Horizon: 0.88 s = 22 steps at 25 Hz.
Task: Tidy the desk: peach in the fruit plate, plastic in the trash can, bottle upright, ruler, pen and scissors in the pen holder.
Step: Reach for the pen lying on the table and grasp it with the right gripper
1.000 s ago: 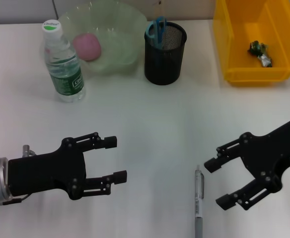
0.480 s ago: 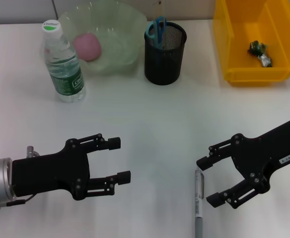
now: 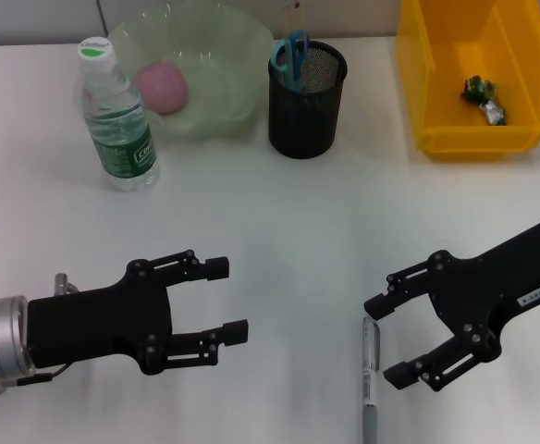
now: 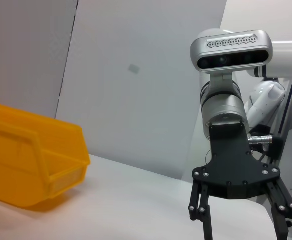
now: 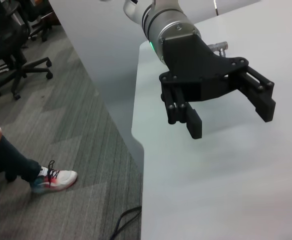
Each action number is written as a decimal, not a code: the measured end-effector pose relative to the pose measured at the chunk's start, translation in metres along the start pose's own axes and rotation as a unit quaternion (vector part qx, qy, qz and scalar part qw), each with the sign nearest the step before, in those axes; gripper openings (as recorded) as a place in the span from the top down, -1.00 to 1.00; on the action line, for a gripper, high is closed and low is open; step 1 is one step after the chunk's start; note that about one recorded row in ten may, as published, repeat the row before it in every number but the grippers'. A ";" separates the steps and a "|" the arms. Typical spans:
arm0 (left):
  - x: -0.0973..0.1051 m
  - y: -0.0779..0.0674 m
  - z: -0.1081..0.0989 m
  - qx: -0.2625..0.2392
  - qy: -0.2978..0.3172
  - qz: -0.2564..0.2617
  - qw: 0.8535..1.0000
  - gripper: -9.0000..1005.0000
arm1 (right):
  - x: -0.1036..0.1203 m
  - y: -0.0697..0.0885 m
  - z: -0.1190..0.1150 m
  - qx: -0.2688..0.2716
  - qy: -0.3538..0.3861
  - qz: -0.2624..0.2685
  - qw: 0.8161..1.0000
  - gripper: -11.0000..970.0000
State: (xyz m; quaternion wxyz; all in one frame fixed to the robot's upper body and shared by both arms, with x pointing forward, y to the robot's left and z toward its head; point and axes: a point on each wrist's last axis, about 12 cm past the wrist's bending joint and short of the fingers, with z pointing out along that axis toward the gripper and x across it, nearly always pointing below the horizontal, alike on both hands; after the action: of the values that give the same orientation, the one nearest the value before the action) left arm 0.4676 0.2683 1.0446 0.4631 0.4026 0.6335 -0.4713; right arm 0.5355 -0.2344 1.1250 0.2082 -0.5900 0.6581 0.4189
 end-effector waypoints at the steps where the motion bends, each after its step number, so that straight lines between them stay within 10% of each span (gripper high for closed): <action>1: 0.000 0.000 0.000 0.000 0.001 0.001 1.000 -0.58 | 0.000 0.000 0.000 0.000 0.000 0.000 1.000 -0.68; 22: -0.002 0.002 0.002 0.007 0.006 0.002 1.000 -0.58 | -0.018 -0.006 0.005 -0.015 0.010 -0.051 0.999 -0.68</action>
State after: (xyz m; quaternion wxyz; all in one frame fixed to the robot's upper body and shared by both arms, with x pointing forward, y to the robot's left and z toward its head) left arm 0.4708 0.2666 1.0462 0.4572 0.4103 0.6321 -0.4723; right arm 0.5438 -0.2189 1.1343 0.2141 -0.6297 0.6229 0.4120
